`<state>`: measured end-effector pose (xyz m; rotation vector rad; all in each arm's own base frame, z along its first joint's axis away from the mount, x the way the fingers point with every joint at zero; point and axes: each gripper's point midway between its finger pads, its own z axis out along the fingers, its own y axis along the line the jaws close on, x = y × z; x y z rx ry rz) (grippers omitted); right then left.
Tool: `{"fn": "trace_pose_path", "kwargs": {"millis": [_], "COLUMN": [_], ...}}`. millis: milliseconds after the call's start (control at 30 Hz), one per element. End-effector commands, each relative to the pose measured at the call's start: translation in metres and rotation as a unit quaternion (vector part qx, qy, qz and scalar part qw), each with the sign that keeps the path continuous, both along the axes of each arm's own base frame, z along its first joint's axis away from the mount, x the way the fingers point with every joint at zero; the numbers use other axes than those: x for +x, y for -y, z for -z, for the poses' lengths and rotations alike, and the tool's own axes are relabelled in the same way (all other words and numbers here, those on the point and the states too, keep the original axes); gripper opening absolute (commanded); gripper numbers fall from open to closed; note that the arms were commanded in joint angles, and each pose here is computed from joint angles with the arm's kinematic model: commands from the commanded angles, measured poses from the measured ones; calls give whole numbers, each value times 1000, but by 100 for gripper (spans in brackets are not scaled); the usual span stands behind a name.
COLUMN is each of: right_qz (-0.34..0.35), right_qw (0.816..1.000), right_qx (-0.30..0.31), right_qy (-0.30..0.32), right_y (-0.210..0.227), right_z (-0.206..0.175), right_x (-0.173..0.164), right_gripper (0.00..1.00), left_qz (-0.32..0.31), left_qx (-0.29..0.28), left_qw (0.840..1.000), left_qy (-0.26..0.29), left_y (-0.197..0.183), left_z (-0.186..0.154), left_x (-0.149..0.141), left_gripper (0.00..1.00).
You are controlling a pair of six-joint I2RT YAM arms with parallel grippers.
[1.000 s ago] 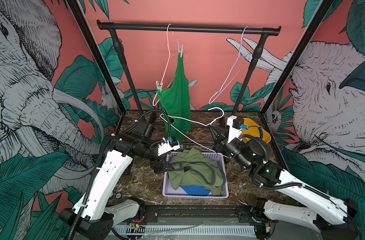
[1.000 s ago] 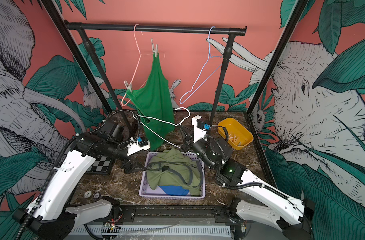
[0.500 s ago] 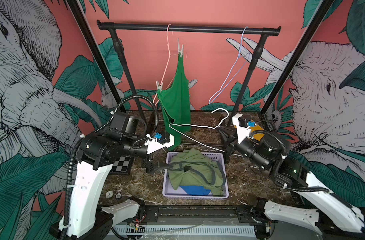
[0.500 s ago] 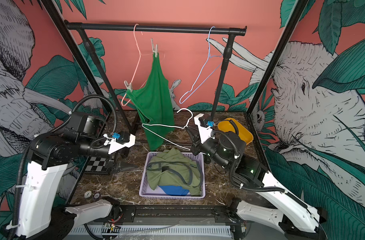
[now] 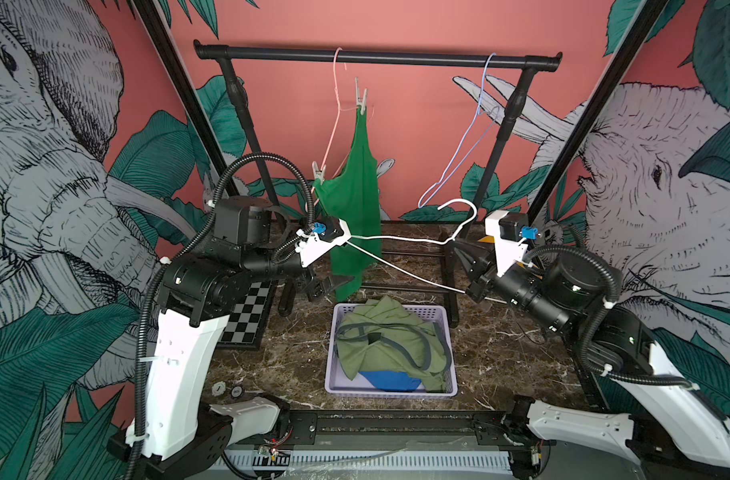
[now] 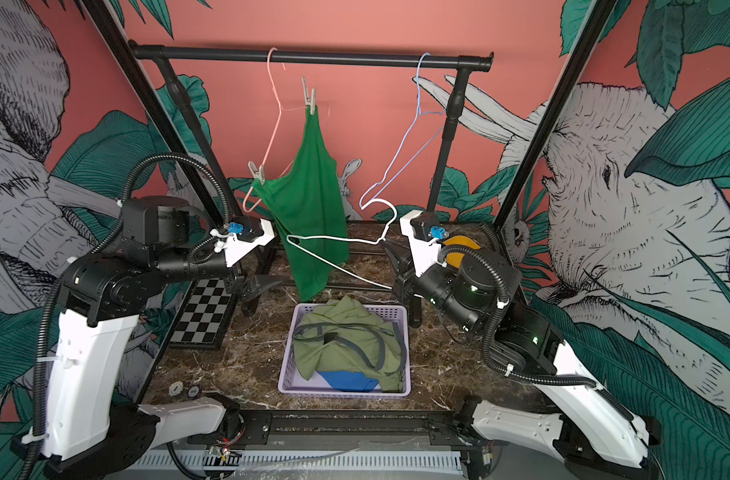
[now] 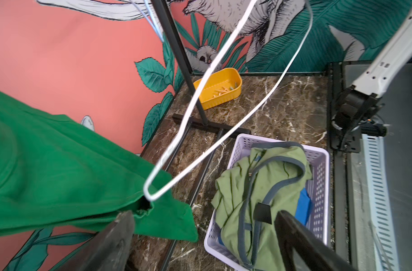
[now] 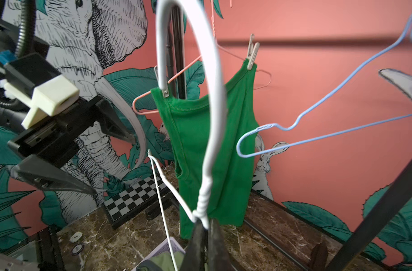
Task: Remove the clothespins securing tank tops to the hanger
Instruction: Place the hanger on the clothesline.
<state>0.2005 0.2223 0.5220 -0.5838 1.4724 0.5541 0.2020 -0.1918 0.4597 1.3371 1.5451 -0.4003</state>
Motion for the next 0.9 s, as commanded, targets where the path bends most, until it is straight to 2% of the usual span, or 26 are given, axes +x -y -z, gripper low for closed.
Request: {"fn": "trace_pose_path", "kwargs": {"millis": [0, 100, 267, 333, 467, 600, 700, 867], "right_qz": [40, 47, 61, 42, -2, -54, -81, -114], "right_qw": [999, 999, 997, 997, 1000, 997, 994, 991], "right_qx": [-4, -4, 52, 58, 13, -48, -57, -60], "right_qy": [25, 19, 17, 13, -5, -39, -47, -38], "right_y": [10, 7, 15, 14, 4, -16, -28, -42], "right_z": [-27, -34, -52, -53, -34, -5, 4, 0], "right_x": [8, 13, 13, 7, -4, -12, -15, -20], "right_gripper": [0, 0, 0, 0, 0, 0, 0, 0], "left_qz": [-48, -64, -43, -37, 16, 73, 121, 195], "left_qx": [-9, -29, -61, -66, -50, -72, -89, -76], "left_qw": [996, 994, 997, 997, 996, 990, 985, 977], "left_qy": [68, 78, 30, 24, 72, 99, 86, 44], "left_y": [-19, -21, -5, 0, 5, 14, 23, 35], "left_z": [-34, -49, -39, -37, -50, -78, -86, -60], "left_x": [-2, 0, 4, 8, -5, -23, -34, -48], "left_gripper": [96, 94, 93, 93, 96, 96, 95, 96]}}
